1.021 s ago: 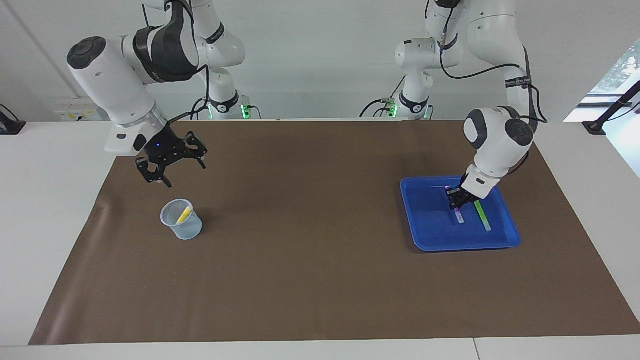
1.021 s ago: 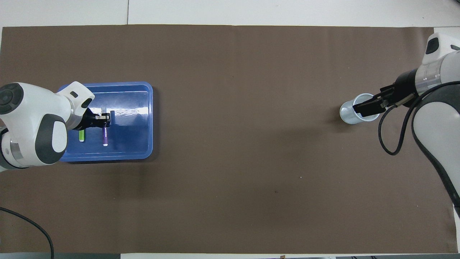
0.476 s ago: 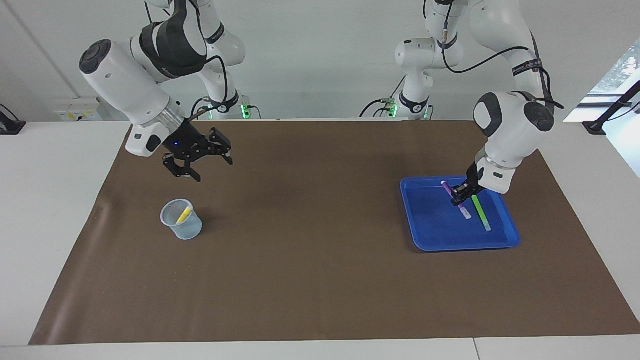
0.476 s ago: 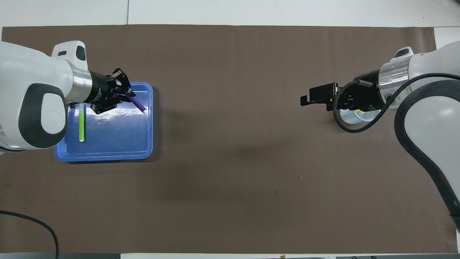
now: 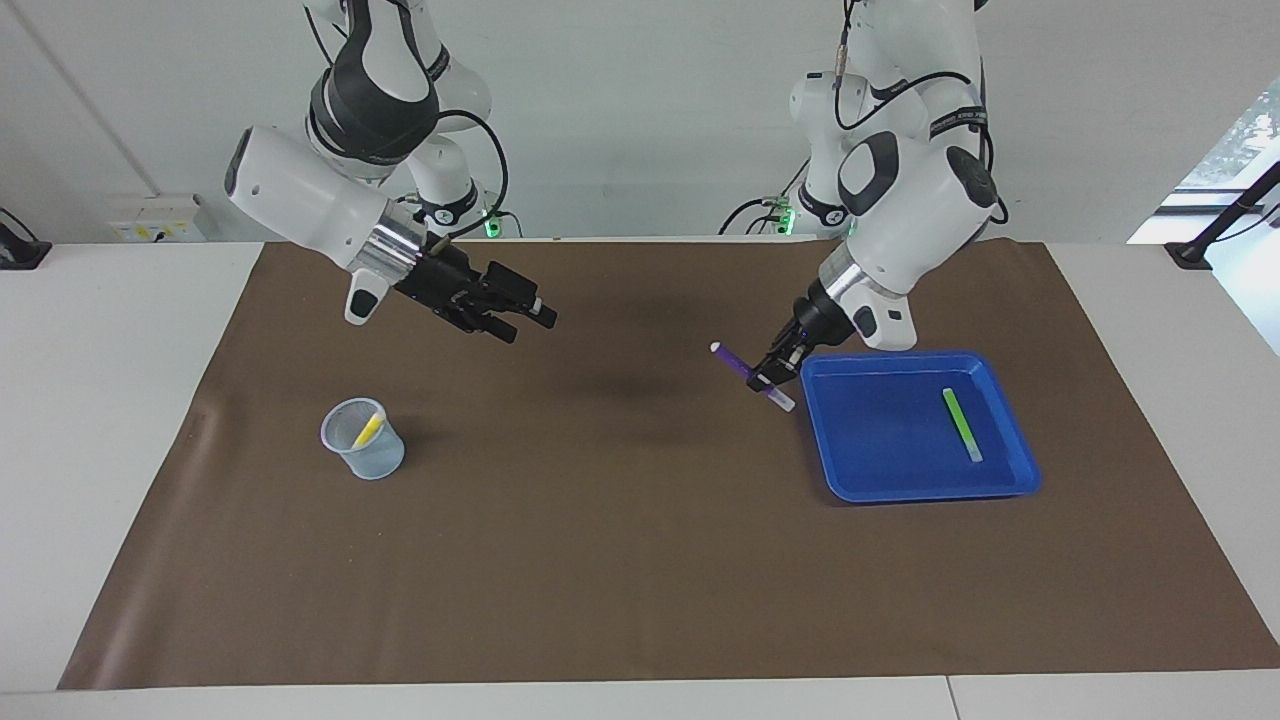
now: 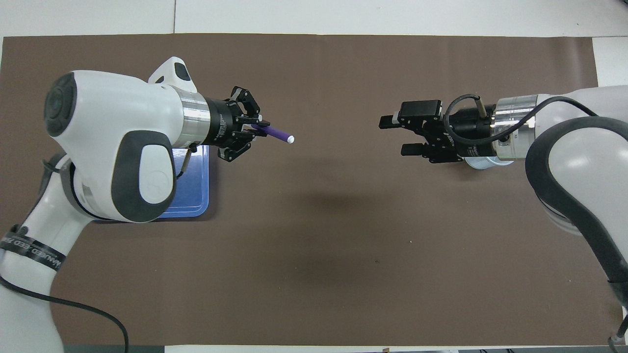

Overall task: Transfer and insert pens with both arms
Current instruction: 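Lift the purple pen toward the right gripper while it approaches, then grasp the purple pen with the right gripper from the left gripper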

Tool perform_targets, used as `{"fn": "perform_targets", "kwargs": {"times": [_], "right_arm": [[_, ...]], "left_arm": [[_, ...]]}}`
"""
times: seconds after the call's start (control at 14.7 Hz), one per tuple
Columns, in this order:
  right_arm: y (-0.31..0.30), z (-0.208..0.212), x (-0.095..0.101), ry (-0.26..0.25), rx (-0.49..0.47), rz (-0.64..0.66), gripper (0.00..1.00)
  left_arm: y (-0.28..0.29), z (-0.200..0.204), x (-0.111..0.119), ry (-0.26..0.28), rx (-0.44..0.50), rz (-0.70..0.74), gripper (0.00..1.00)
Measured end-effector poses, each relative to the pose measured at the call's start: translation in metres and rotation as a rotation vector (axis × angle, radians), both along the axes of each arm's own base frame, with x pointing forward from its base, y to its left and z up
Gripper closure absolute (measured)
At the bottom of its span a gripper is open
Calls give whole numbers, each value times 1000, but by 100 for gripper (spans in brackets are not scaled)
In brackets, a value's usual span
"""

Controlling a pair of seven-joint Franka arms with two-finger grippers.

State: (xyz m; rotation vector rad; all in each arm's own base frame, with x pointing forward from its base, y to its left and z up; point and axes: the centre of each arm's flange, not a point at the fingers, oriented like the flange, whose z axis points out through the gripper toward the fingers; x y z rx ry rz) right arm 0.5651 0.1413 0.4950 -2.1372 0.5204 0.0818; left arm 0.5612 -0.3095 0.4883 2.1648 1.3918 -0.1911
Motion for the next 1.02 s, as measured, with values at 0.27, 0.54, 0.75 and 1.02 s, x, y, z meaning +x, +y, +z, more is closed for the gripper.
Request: {"fn": "perform_targets", "kwargs": {"times": [0.27, 0.54, 0.75, 1.02], "right_arm": [[32, -5, -13, 31, 70, -81, 0], [39, -5, -16, 24, 64, -83, 2], [40, -7, -17, 18, 59, -75, 22], [36, -11, -16, 2, 47, -89, 38]], "left_arm": [[-64, 4, -27, 14, -80, 142, 83], [-79, 7, -35, 25, -107, 182, 83], [-90, 7, -44, 29, -108, 165, 83], [-98, 6, -50, 34, -106, 151, 83]]}}
